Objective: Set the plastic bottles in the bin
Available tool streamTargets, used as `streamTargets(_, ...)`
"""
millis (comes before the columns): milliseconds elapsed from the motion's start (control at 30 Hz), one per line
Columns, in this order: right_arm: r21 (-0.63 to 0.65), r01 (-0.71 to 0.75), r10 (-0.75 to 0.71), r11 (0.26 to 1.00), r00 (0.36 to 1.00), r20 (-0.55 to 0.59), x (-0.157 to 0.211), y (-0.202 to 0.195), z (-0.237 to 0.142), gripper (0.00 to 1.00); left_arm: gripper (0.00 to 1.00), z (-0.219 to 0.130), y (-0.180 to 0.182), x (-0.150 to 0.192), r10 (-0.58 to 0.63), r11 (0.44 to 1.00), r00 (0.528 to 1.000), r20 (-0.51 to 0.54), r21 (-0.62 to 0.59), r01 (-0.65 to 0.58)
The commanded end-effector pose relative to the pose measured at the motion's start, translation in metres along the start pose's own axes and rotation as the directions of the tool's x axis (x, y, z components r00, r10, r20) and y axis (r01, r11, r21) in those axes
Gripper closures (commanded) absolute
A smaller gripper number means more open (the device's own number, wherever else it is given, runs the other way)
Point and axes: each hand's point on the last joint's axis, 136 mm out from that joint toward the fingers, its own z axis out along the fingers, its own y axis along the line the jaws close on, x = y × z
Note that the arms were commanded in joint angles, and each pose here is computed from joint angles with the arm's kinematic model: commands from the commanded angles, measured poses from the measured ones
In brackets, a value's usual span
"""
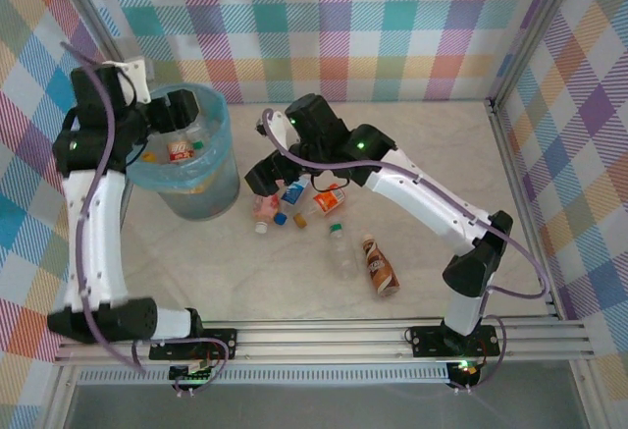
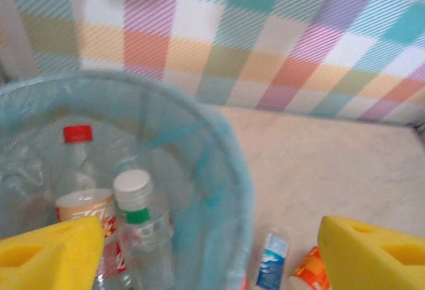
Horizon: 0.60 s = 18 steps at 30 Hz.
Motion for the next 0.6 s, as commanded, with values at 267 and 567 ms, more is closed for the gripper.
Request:
streamTargets(267, 0.376, -0.239, 0.331, 0.895, 0.922, -0.201, 0.144, -0.076, -0.045, 0.04, 0.08, -0.082, -0.133, 0.057, 0.346, 0.765, 0.913, 0.216, 0.499, -0.407)
streamTargets(567, 0.455, -0.418, 0.557, 0.786, 0.799, -0.229, 0.247, -0.078, -0.075, 0.1, 0.08, -0.069, -0.197, 0.123, 0.437, 0.583, 0.893, 0.111, 0.721, -0.375)
